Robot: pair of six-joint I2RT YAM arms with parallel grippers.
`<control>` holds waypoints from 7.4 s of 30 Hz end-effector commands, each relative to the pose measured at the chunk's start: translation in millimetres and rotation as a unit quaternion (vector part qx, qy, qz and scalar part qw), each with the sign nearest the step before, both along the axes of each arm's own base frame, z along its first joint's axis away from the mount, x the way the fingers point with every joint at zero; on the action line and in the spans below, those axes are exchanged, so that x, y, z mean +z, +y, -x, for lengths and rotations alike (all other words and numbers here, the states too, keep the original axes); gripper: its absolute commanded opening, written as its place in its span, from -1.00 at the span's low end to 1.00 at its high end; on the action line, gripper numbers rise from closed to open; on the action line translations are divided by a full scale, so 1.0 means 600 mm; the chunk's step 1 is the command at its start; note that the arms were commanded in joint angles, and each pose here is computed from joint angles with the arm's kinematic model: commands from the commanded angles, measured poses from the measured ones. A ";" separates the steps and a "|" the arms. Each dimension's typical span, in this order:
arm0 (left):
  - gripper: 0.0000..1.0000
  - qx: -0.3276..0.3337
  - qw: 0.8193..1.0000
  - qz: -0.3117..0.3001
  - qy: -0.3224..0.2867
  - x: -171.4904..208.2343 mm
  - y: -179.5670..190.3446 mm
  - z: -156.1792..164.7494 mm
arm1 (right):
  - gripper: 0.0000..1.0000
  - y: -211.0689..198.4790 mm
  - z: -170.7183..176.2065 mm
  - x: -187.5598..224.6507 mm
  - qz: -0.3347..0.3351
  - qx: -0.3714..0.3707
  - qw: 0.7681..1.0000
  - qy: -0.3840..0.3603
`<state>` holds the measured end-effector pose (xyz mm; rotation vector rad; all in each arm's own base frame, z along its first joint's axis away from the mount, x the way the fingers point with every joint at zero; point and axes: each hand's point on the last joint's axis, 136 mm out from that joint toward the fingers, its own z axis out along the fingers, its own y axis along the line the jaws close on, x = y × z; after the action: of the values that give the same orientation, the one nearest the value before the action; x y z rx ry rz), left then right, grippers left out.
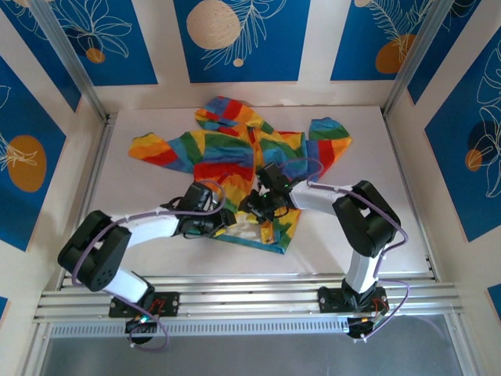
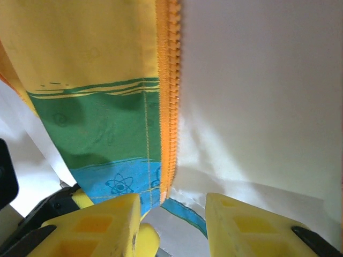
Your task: Zip up the jacket
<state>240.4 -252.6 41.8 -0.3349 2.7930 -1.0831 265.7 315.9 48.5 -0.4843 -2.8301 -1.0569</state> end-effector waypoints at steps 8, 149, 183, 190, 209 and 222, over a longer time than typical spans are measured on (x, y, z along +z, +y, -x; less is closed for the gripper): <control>-1.00 0.041 0.995 0.068 -0.052 0.057 -0.023 -0.035 | -0.09 -0.034 -0.001 0.039 -0.002 -0.017 0.999 -0.029; -1.00 -0.012 0.981 0.161 -0.107 0.091 -0.024 -0.039 | -0.29 -0.196 0.086 -0.003 0.114 0.032 0.993 -0.015; -1.00 -0.028 0.980 0.169 -0.098 0.078 -0.050 -0.018 | -0.75 -0.144 0.090 -0.015 0.075 0.060 0.995 -0.012; -1.00 -0.033 0.975 0.184 -0.123 0.096 -0.056 -0.022 | -1.00 -0.138 0.075 0.014 0.058 0.065 0.994 -0.059; -1.00 -0.018 0.977 0.193 -0.093 0.014 -0.132 0.008 | -0.58 -0.119 0.105 -0.028 0.075 0.113 0.990 -0.036; -1.00 -0.027 0.970 0.206 -0.127 0.051 -0.134 -0.003 | -1.00 -0.114 0.088 -0.006 0.063 0.140 0.983 -0.095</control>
<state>234.8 -327.7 44.9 -0.2063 2.4601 -1.5474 208.6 245.9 30.5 -0.0837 -2.9855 -0.8561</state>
